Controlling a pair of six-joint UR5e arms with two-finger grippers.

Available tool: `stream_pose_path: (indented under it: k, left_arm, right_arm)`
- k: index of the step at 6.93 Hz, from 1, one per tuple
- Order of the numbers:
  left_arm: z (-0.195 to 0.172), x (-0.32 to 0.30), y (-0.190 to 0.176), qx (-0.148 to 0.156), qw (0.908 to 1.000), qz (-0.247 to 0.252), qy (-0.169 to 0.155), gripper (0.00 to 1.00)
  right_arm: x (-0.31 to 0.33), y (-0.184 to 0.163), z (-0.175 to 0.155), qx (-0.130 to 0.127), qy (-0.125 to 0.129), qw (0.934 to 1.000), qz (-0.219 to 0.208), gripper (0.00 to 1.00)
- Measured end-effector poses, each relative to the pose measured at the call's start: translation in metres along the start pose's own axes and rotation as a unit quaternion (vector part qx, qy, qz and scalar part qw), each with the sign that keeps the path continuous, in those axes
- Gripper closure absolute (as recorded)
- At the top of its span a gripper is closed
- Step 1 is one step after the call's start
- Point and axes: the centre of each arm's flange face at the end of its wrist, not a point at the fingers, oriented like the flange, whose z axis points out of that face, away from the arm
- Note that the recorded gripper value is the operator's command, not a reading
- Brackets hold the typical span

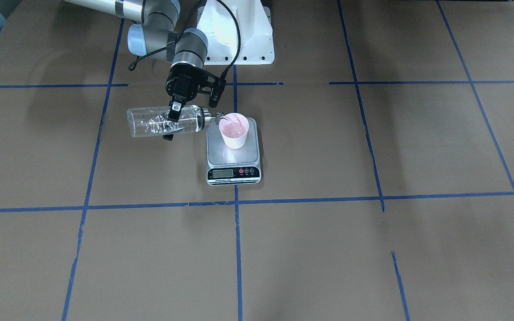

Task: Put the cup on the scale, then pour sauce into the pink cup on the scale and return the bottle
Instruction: 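Tilt the bottle spout down over the pink cup with the right gripper, then rotate the bottle back upright with the right gripper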

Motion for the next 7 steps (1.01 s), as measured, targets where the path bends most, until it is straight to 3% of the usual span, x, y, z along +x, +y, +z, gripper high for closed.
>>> stream_pose_path:
  k: [2,4,7]
  left_arm:
    - [0.0004,-0.0010,-0.0035,-0.002,1.0000,-0.001,0.000,0.00]
    - [0.0002,-0.0011,-0.0047,-0.002,1.0000,-0.002,0.000,0.00]
    - [-0.0021,-0.0003,-0.0067,0.000,1.0000,-0.001,0.000,0.00]
  right_arm:
    - [0.0052,0.0008,0.0008,-0.005,0.015,0.9991,-0.040,1.00]
    - [0.0089,0.0007,0.0011,-0.006,0.015,0.9990,-0.041,1.00]
    - [0.0128,0.0075,-0.0002,-0.001,-0.012,0.9987,0.049,1.00]
